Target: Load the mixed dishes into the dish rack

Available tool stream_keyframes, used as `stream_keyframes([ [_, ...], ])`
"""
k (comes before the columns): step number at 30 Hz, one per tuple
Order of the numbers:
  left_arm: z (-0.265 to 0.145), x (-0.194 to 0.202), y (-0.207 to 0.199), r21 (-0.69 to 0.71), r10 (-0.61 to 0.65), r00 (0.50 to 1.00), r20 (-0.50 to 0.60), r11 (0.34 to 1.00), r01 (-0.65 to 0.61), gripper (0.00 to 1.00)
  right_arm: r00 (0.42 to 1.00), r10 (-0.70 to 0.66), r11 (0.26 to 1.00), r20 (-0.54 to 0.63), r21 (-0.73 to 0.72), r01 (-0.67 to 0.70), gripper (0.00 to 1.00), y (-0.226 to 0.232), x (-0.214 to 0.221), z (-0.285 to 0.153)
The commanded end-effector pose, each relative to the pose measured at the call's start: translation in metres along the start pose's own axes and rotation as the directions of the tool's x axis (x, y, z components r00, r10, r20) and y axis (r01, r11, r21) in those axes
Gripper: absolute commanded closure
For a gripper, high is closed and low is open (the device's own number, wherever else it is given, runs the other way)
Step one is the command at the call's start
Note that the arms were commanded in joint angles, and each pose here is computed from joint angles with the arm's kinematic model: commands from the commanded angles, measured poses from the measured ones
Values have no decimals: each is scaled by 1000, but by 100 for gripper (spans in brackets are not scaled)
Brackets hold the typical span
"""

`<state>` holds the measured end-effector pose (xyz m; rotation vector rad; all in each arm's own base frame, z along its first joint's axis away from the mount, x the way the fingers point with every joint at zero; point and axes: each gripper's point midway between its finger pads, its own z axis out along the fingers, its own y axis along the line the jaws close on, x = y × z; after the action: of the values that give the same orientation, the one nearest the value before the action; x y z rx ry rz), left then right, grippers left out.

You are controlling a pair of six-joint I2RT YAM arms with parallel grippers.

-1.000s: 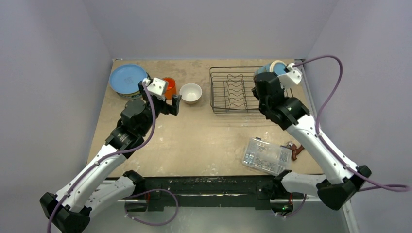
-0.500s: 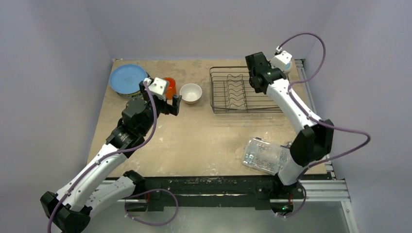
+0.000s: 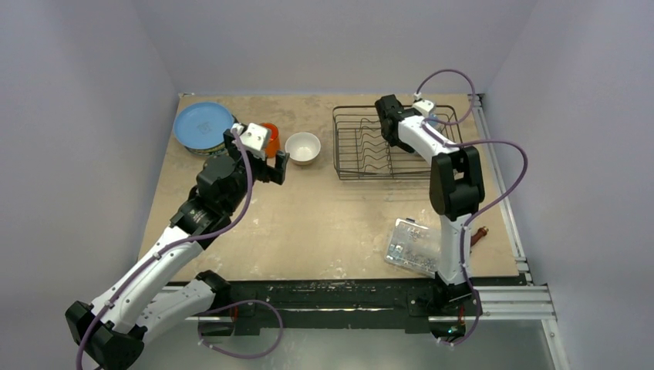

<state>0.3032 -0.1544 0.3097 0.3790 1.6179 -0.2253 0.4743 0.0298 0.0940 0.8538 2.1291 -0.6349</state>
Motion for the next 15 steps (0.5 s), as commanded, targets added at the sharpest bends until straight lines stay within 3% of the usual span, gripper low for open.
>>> stream_keyframes([
  [1, -2, -29, -2, 13, -24, 997, 69, 1000, 23, 9, 970, 201, 980, 138, -27, -200, 100, -5, -65, -8],
  [15, 2, -27, -3, 23, -22, 998, 60, 1000, 21, 9, 960, 250, 968, 124, -31, -248, 100, 0, -67, 27],
])
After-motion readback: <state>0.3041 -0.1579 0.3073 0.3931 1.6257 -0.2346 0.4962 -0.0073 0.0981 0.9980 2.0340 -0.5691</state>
